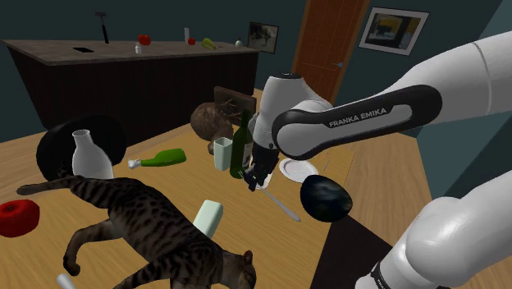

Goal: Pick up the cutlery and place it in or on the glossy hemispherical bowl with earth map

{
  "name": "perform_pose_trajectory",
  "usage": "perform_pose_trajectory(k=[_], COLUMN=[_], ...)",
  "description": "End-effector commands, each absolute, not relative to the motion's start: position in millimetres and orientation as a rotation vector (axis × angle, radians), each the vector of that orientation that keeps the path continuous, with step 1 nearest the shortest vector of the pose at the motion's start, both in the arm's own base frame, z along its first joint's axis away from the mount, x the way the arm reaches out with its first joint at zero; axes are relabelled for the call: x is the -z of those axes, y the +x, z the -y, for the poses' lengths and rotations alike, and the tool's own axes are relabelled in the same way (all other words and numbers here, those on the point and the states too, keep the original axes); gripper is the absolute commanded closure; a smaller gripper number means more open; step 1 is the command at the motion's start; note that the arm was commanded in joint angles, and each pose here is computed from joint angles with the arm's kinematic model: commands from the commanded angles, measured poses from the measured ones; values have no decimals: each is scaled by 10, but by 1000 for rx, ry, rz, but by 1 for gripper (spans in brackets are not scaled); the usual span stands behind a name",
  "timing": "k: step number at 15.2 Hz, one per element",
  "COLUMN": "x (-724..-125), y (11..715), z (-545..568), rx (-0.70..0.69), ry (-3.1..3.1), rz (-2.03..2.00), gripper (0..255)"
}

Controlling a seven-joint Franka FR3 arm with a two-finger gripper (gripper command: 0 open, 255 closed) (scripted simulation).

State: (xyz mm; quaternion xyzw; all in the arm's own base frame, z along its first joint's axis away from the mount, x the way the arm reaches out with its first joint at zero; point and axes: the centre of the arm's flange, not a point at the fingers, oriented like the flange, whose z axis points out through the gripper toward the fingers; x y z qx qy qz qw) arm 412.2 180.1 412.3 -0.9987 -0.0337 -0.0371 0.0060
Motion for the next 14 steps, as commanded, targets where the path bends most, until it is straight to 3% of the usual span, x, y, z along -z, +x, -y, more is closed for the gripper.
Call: perform_pose_trajectory(k=[1,14], x=[-4234,-4409], y=[4115,3642], z=[-1809,-577], rx=[115,115], ry=[-3126,-3126], rz=[105,105], gripper=[255,255])
